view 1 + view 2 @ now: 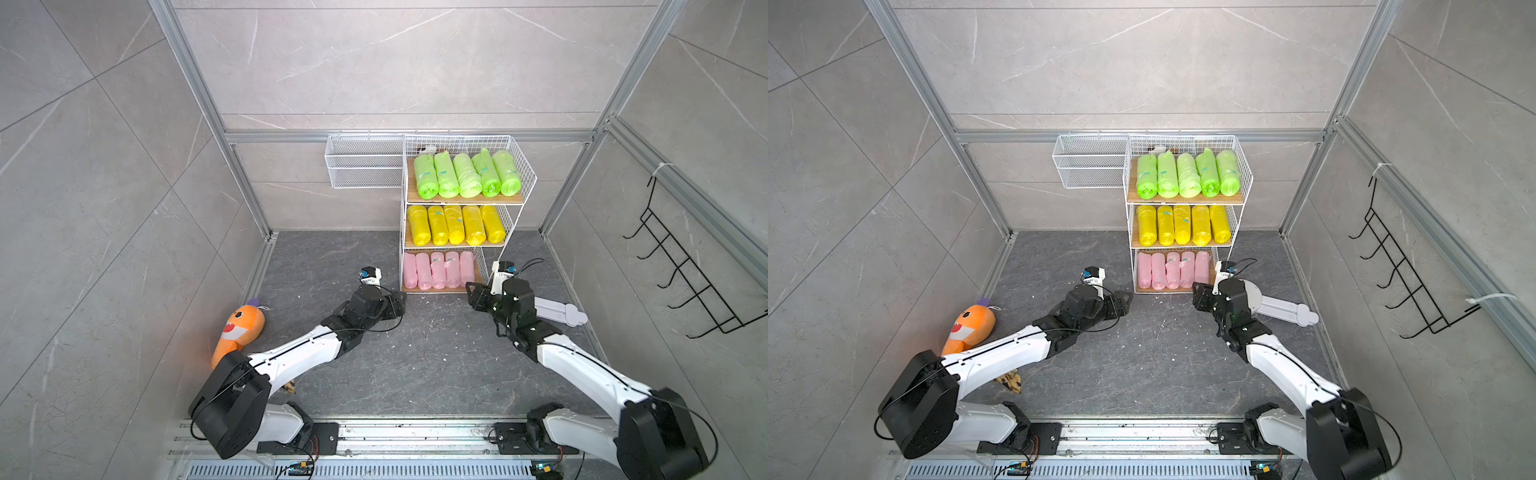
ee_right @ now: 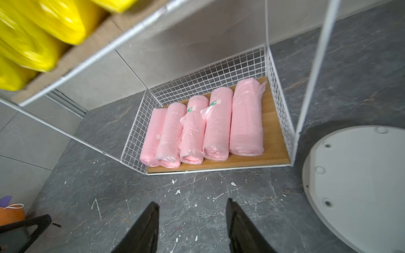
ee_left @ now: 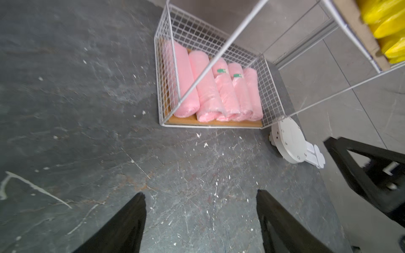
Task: Sort the rolls of trash bags by color and place them on the shelf
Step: Reset both arms
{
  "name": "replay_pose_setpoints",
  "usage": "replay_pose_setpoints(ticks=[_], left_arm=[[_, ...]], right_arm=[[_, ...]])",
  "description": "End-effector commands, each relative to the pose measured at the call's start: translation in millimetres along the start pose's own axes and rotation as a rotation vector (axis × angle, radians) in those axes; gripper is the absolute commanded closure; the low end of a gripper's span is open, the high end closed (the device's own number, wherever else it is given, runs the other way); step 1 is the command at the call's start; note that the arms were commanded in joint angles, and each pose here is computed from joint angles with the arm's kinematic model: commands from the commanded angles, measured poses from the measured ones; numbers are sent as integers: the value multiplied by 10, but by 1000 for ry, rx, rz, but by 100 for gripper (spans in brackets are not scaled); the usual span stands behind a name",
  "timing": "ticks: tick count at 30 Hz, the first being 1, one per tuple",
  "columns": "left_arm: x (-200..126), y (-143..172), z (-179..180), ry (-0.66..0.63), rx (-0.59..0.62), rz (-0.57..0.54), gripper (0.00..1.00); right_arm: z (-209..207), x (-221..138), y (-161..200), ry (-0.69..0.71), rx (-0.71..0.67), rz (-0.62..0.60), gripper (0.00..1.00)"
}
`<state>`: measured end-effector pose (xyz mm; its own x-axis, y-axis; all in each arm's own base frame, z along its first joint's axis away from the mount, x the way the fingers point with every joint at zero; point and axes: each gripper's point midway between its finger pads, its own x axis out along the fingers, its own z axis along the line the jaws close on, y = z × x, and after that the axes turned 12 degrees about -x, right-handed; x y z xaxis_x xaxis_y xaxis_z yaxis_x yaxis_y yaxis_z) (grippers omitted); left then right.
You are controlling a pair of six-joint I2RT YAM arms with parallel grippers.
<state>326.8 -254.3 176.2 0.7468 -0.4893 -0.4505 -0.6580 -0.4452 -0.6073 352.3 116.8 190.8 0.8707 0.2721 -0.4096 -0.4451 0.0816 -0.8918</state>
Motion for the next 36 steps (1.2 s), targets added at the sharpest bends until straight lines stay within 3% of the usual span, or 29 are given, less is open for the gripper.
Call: replay_pose_setpoints(ticks=[1,6,10,13,18,22,29,36], left_arm=[[-253,-442,-30,-45,75,-190,17],[-636,-775,131,-131,109,-380,14],[-953,-965,323,-202,104,-523,5],[-1081,-1034,448,-255,112,-579,2],[-1133,-1123,801,-448,182,-608,2],[-1121,-1208,1206,-578,173,-615,2],[-1097,-1261,1762,-683,244,-682,2],[-891,-1226,2271,-726,298,-582,1]], right_arm=[[-209,-230,169,121,-151,142,38],[-375,-552,-79,232,-246,101,28],[-522,-757,-250,334,-304,66,19],[-631,-883,-323,407,-327,45,11],[-806,-951,-311,512,-334,-6,0],[-894,-895,-206,556,-346,-18,0],[-951,-476,62,558,-416,1,0],[-1066,-145,326,593,-450,3,0]])
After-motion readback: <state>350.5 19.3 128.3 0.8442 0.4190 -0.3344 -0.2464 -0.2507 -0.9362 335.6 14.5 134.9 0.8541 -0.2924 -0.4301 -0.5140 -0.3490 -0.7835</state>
